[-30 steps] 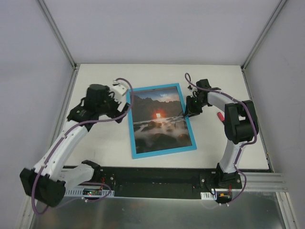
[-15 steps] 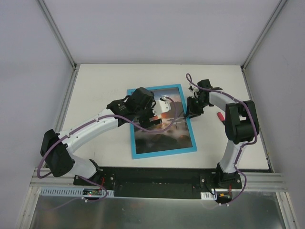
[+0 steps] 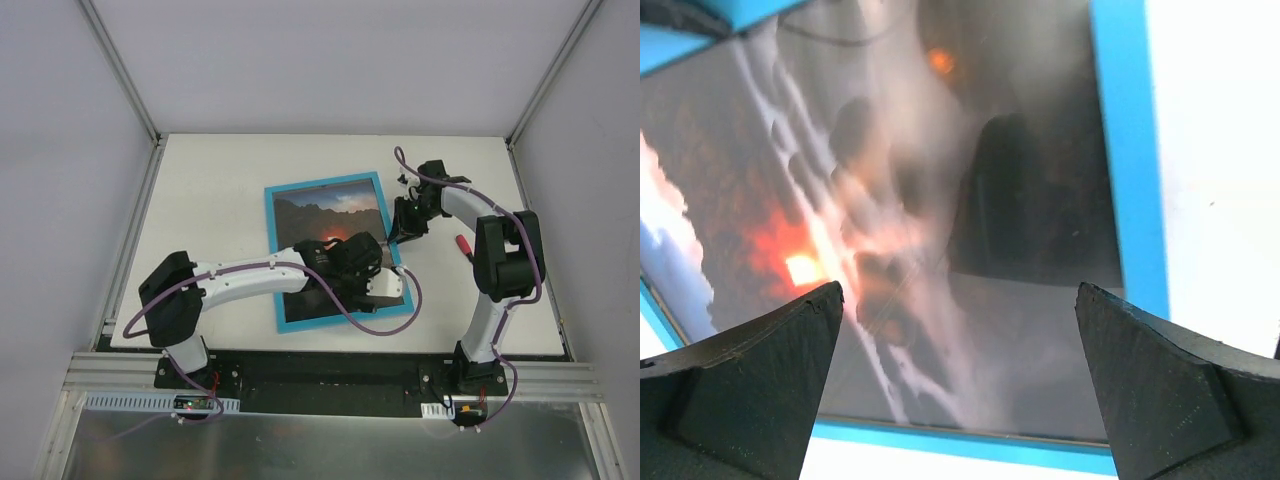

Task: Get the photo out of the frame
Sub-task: Turn over the photo frame at the center of the board.

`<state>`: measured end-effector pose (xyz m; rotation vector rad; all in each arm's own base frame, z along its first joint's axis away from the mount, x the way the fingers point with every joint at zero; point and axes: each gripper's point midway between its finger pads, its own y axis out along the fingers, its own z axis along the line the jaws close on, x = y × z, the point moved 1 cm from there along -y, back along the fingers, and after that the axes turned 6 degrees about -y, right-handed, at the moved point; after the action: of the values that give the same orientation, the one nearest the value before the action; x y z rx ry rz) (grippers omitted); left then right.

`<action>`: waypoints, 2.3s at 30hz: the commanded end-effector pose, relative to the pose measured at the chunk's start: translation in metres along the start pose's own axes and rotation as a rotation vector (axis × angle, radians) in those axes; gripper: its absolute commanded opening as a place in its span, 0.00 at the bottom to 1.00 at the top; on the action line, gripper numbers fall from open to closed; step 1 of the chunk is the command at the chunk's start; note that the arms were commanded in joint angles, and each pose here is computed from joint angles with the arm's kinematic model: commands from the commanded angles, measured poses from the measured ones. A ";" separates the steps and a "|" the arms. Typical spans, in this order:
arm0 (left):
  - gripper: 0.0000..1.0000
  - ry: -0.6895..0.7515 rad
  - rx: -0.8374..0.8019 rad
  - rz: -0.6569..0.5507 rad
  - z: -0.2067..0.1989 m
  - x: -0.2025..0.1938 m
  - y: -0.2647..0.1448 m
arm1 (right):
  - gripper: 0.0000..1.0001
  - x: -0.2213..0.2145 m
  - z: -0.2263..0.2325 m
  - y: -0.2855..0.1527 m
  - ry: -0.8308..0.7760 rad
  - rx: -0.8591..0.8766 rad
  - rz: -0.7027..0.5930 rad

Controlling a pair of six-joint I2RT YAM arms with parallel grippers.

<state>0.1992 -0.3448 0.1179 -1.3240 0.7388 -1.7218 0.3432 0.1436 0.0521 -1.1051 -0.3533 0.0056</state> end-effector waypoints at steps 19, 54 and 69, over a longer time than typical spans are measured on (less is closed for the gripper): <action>0.99 -0.056 -0.102 -0.059 -0.045 0.033 0.019 | 0.38 0.014 0.007 -0.014 -0.037 0.011 -0.051; 0.99 0.039 -0.068 -0.022 -0.051 0.039 0.037 | 0.00 0.016 0.017 0.000 -0.066 -0.050 0.075; 0.99 0.012 -0.006 0.037 -0.067 0.041 0.058 | 0.00 0.023 0.041 -0.023 -0.067 0.040 0.020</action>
<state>0.1464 -0.3986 0.0652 -1.3323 0.8325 -1.6843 0.3454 0.1551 0.0425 -1.1889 -0.3406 0.1276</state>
